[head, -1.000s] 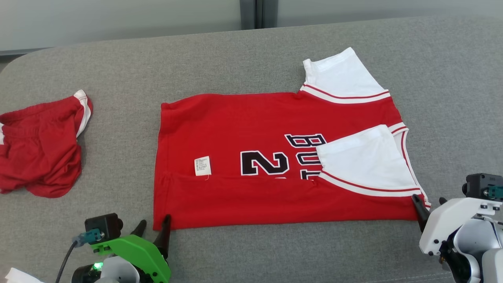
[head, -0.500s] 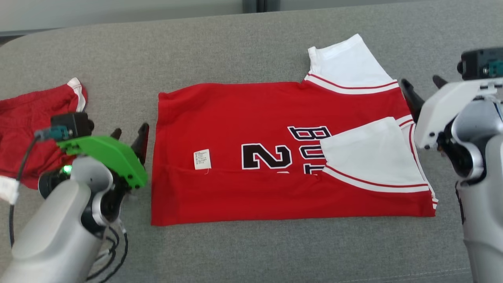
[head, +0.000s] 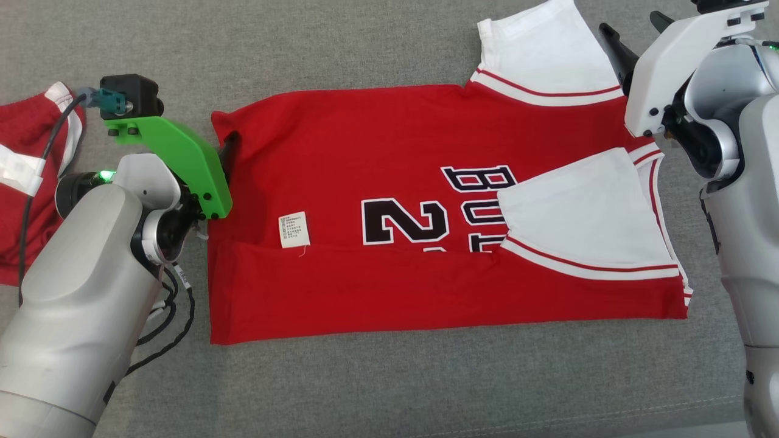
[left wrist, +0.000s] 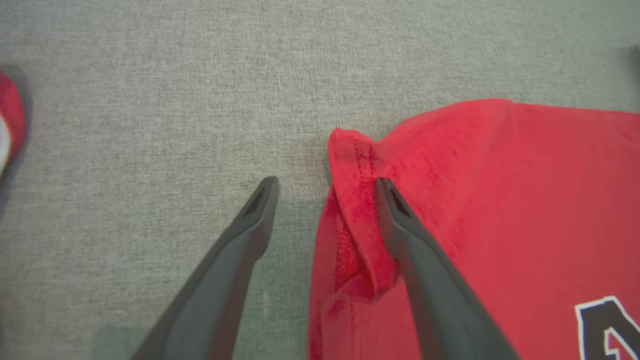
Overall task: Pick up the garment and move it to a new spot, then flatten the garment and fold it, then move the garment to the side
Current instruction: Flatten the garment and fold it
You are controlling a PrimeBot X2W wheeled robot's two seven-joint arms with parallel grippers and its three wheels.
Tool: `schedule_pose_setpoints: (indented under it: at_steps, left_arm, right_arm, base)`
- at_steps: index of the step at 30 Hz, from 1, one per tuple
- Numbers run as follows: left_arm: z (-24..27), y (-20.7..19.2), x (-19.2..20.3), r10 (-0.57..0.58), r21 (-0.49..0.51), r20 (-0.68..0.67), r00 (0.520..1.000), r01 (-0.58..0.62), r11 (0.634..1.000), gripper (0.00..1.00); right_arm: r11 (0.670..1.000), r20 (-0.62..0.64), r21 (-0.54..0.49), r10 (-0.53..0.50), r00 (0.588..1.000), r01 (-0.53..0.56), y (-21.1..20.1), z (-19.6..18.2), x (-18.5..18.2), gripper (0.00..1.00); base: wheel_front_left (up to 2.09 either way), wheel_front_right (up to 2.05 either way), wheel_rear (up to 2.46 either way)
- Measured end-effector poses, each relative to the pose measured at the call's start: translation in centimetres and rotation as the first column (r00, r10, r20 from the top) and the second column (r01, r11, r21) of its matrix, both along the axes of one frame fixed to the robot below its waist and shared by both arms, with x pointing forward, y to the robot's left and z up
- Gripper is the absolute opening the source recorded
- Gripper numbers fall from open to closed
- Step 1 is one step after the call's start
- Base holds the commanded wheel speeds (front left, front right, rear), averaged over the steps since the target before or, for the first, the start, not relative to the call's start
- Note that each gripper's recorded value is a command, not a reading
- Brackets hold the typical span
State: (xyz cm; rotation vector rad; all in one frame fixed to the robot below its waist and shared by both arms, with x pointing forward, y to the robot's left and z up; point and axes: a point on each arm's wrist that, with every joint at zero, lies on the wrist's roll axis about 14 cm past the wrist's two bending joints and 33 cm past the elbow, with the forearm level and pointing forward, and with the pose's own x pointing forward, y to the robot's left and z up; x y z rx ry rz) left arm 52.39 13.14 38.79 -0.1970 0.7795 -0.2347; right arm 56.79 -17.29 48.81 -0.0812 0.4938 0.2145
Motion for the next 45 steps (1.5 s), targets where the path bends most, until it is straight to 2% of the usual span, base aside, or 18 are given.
schedule_pose_setpoints:
  at_steps: [6, 18, 22, 23, 24, 27, 33, 37, 42, 45]
  left_arm:
    - [0.3, 0.3, 1.7, 0.005, 0.027, 0.086, 0.996, -0.007, 1.000, 1.00]
    - [-1.7, -0.9, 2.8, -0.110, 0.120, 0.077, 0.991, 0.100, 0.988, 1.00]
    - [-1.8, -1.8, 3.2, -0.143, 0.112, 0.096, 0.985, 0.132, 0.985, 1.00]
    - [-1.9, -1.9, 3.1, -0.150, 0.114, 0.094, 0.984, 0.139, 0.984, 0.41]
    - [-2.0, -2.0, 3.1, -0.156, 0.116, 0.091, 0.984, 0.145, 0.983, 0.00]
    - [-2.4, -1.7, 2.9, -0.143, 0.113, 0.083, 0.986, 0.133, 0.985, 0.00]
    - [-2.2, -1.9, 3.1, -0.122, 0.119, 0.155, 0.980, 0.104, 0.987, 0.00]
    - [-2.2, -2.2, 2.7, -0.112, 0.096, 0.191, 0.975, 0.095, 0.991, 0.00]
    - [-2.3, -2.3, 2.3, -0.109, 0.079, 0.212, 0.971, 0.094, 0.992, 0.00]
    - [-2.6, -2.4, 2.1, -0.106, 0.070, 0.213, 0.971, 0.093, 0.993, 0.00]
  right_arm:
    - [1.000, -0.010, -0.008, -0.006, 1.000, 0.006, -0.6, -1.0, 0.7, 1.00]
    - [0.999, -0.053, -0.031, 0.003, 0.999, -0.005, -0.6, -3.0, 1.8, 1.00]
    - [1.000, -0.081, -0.027, -0.008, 0.997, 0.006, -1.0, -3.8, 2.2, 1.00]
    - [1.000, -0.090, -0.028, -0.013, 0.996, 0.010, -1.1, -4.0, 2.3, 1.00]
    - [1.000, -0.103, -0.027, -0.018, 0.995, 0.015, -1.3, -4.3, 2.3, 1.00]
    - [0.999, -0.119, -0.027, -0.027, 0.993, 0.024, -1.4, -4.8, 2.8, 1.00]
    - [0.998, -0.069, -0.056, -0.037, 0.997, 0.033, -1.6, -3.9, 5.4, 1.00]
    - [0.995, -0.126, -0.100, -0.026, 0.992, 0.013, -1.0, -6.0, 6.0, 1.00]
    - [0.994, -0.106, -0.106, -0.012, 0.994, 0.001, 0.1, -7.0, 7.6, 1.00]
    - [0.991, -0.163, -0.132, -0.022, 0.986, 0.000, 0.0, -9.2, 7.5, 1.00]
  base:
    - [0.00, 0.00, 0.00]
    - [0.00, 0.00, 0.00]
    - [0.00, 0.00, 0.00]
    - [0.00, 0.00, 0.00]
    - [0.00, 0.00, 0.00]
    - [0.00, 0.00, 0.00]
    - [0.00, 0.00, 0.00]
    - [0.00, 0.00, 0.00]
    - [0.00, 0.00, 0.00]
    - [0.00, 0.00, 0.00]
